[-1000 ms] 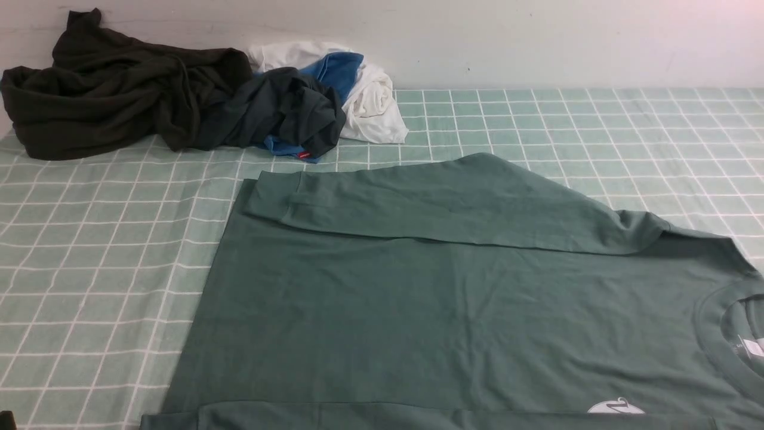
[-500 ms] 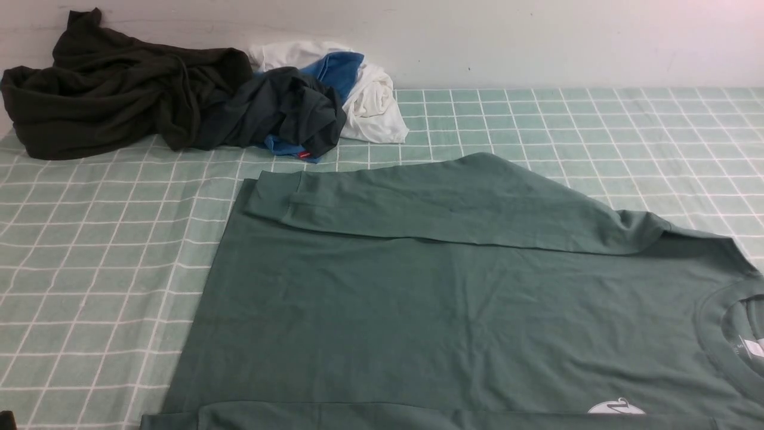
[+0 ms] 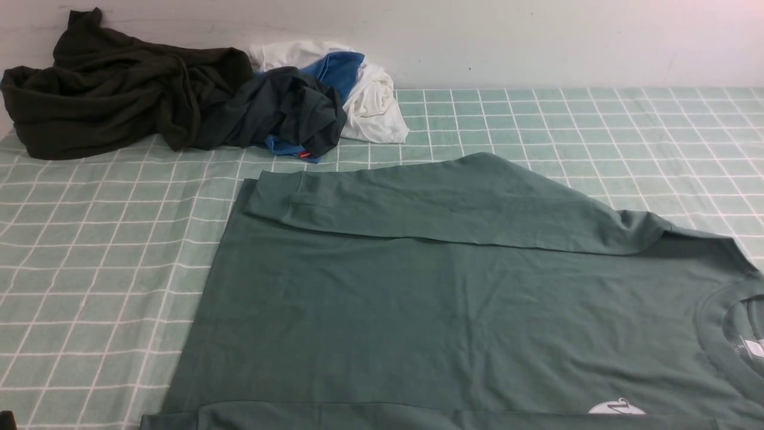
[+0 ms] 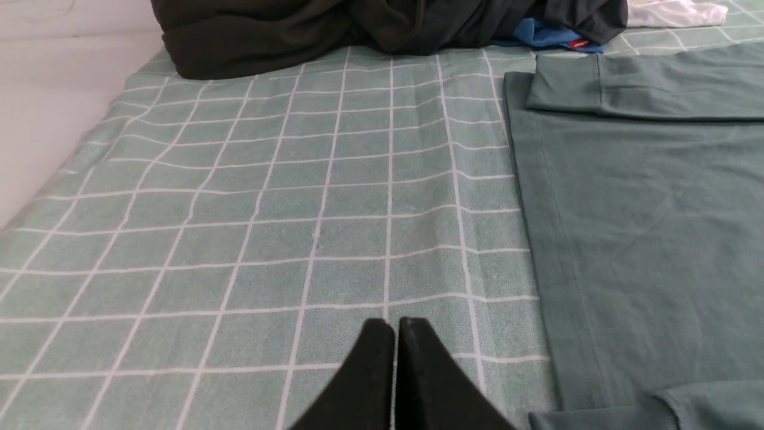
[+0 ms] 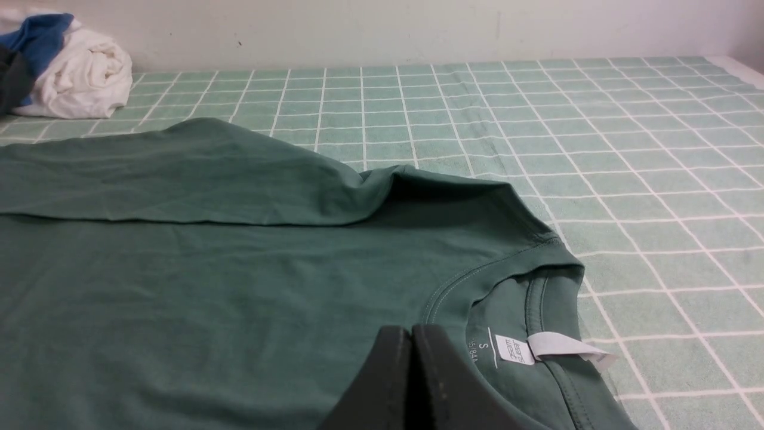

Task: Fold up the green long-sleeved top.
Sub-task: Use the left arm to clamp the cuff closest to it

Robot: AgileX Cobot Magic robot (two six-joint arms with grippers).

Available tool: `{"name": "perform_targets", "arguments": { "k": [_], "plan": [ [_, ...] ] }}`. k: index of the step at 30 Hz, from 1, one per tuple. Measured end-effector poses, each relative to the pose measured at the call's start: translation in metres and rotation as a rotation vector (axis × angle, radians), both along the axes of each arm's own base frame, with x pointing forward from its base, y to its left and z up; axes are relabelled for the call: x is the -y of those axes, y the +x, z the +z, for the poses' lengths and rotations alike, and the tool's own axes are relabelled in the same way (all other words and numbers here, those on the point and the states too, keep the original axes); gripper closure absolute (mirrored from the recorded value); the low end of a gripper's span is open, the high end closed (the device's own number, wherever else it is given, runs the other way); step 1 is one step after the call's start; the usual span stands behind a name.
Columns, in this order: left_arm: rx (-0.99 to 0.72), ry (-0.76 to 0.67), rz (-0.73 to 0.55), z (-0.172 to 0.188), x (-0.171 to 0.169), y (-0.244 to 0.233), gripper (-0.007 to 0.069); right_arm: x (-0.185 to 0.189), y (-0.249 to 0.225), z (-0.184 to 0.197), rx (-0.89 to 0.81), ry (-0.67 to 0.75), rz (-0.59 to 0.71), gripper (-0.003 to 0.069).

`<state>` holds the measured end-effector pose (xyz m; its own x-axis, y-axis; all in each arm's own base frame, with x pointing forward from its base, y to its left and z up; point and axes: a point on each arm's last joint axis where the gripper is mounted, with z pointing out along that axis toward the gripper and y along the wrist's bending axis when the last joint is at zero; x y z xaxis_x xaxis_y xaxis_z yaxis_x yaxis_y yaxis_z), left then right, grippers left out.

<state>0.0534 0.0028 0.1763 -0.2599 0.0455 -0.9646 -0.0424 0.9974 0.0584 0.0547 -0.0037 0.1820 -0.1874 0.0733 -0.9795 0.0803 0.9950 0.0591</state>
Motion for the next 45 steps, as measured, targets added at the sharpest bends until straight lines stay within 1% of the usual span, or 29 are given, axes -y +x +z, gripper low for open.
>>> {"name": "perform_targets", "arguments": {
  "k": [31,37,39,40,41,42,43,44,45],
  "plan": [
    [0.0,0.0,0.0,0.0,0.0,0.0,0.0628,0.0,0.0,0.0,0.0,0.0,0.0,0.0673],
    [0.003,-0.057,-0.003,0.0,0.002,0.0,0.0628,0.0,0.0,0.0,0.0,0.0,0.0,0.0673],
    [0.007,-0.138,-0.009,0.0,0.004,0.0,0.0628,0.0,0.0,0.0,0.0,0.0,0.0,0.0673],
    [0.008,-0.155,-0.01,0.0,0.005,0.0,0.0628,0.0,0.0,0.0,0.0,0.0,0.0,0.0673],
    [0.011,-0.209,-0.014,0.001,0.006,0.0,0.0628,0.0,0.0,0.0,0.0,0.001,0.0,0.0673],
    [0.013,-0.314,-0.02,0.0,0.009,0.0,0.0628,0.0,0.0,0.0,0.0,0.005,0.0,0.0673],
    [0.018,-0.396,-0.052,0.0,0.011,0.001,0.0628,0.0,0.0,0.0,0.001,0.01,0.001,0.0673],
    [0.017,-0.487,-0.026,0.001,0.013,0.001,0.0628,-0.001,0.0,0.0,0.002,0.028,0.002,0.0673],
    [0.02,-0.58,-0.032,0.001,0.016,0.001,0.0628,-0.001,0.0,0.0,0.003,0.042,0.003,0.0673]
  ]
}}
